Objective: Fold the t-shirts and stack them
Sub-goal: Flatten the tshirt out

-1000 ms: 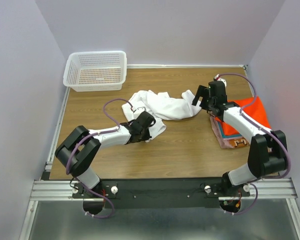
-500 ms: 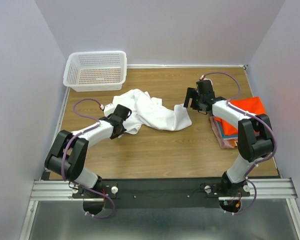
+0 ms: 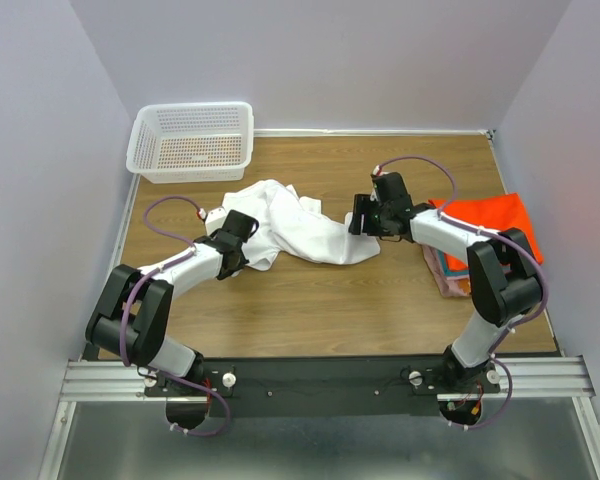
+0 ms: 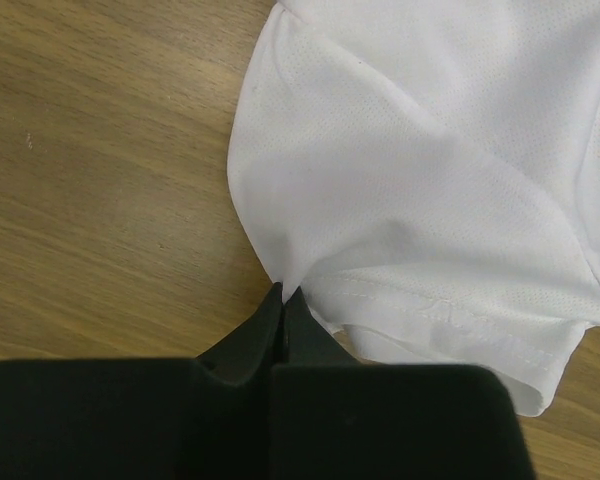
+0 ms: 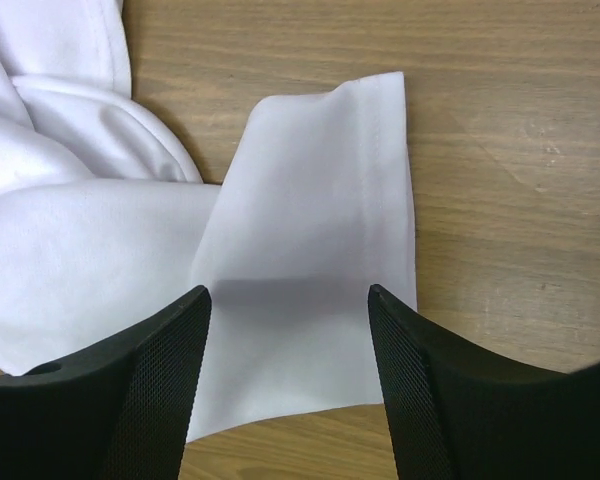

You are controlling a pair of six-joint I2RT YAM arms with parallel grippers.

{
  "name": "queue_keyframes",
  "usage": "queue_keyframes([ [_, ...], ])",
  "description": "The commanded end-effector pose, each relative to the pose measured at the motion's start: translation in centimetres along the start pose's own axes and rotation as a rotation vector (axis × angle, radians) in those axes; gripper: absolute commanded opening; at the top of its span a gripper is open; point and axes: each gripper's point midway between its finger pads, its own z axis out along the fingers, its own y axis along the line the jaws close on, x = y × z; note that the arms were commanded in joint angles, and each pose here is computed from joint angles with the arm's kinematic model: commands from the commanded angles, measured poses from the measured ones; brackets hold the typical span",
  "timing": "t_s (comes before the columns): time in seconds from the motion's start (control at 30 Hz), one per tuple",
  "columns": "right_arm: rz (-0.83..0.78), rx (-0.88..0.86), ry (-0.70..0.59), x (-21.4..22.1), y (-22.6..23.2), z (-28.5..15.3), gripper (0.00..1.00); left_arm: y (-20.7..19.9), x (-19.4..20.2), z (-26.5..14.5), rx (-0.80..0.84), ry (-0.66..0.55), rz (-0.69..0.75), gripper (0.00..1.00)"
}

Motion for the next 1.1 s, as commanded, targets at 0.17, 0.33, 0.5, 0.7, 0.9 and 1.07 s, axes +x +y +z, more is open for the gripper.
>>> queue_keyframes([
  [0.17, -0.032, -0.091, 0.053, 2.2, 3.2, -0.2, 0.67, -0.2, 0.5, 0.5, 0.025, 0.003, 0.016, 0.0],
  [0.33, -0.018, -0.049, 0.062, 3.1, 2.9, 0.3, 0.61, -0.3, 0.4, 0.4, 0.032, -0.003, 0.015, 0.0],
  [0.5, 0.012, 0.01, 0.059, 3.6, 2.1, 0.9, 0.33, -0.1, 0.4, 0.5, 0.027, -0.004, 0.021, 0.0],
  [0.7, 0.015, 0.052, -0.038, 1.6, 1.5, -1.5, 0.01, 0.2, -0.8, -0.3, 0.003, -0.041, -0.003, 0.0],
  [0.9, 0.044, 0.098, -0.193, -1.8, 0.8, -5.9, 0.0, -0.6, -5.6, -4.2, 0.045, -0.176, -0.075, 0.0],
  [1.07, 0.073, 0.101, -0.407, -6.9, 1.0, -13.8, 0.0, -1.7, -13.1, -13.1, 0.21, -0.398, -0.209, 0.0],
])
